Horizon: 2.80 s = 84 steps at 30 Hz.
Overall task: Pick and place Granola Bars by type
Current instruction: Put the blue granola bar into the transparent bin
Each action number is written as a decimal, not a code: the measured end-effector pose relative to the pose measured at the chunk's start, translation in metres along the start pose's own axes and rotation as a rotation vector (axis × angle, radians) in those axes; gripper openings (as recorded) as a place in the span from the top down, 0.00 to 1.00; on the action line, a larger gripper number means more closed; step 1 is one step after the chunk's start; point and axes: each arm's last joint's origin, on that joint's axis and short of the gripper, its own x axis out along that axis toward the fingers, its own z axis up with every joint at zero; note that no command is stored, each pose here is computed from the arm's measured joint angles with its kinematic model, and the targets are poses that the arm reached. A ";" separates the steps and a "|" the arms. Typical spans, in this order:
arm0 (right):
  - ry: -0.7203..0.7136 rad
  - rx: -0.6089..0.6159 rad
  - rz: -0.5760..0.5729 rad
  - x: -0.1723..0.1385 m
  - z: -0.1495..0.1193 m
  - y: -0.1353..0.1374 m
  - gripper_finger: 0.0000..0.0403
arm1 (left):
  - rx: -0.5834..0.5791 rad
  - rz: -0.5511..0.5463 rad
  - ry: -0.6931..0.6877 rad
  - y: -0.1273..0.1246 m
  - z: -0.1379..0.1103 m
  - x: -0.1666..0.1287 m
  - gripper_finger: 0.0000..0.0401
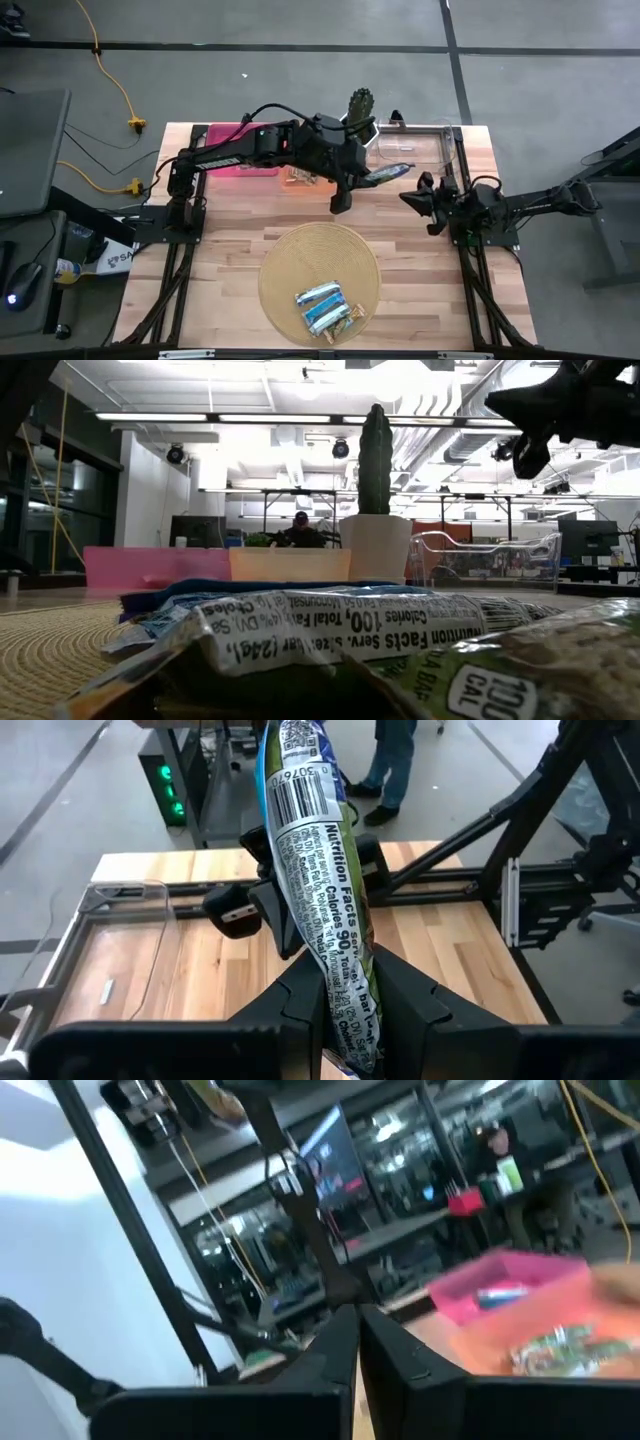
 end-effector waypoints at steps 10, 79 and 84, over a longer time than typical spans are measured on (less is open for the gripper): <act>-0.101 -0.139 0.045 0.007 0.027 0.013 1.00 | -0.025 0.001 -0.020 0.000 0.002 0.000 0.85; -0.231 -0.397 0.226 0.121 0.106 0.062 0.42 | -0.042 0.000 -0.031 0.000 0.003 0.000 0.85; -0.224 -0.398 0.224 0.121 0.105 0.062 0.53 | -0.042 0.000 -0.031 0.000 0.003 0.000 0.85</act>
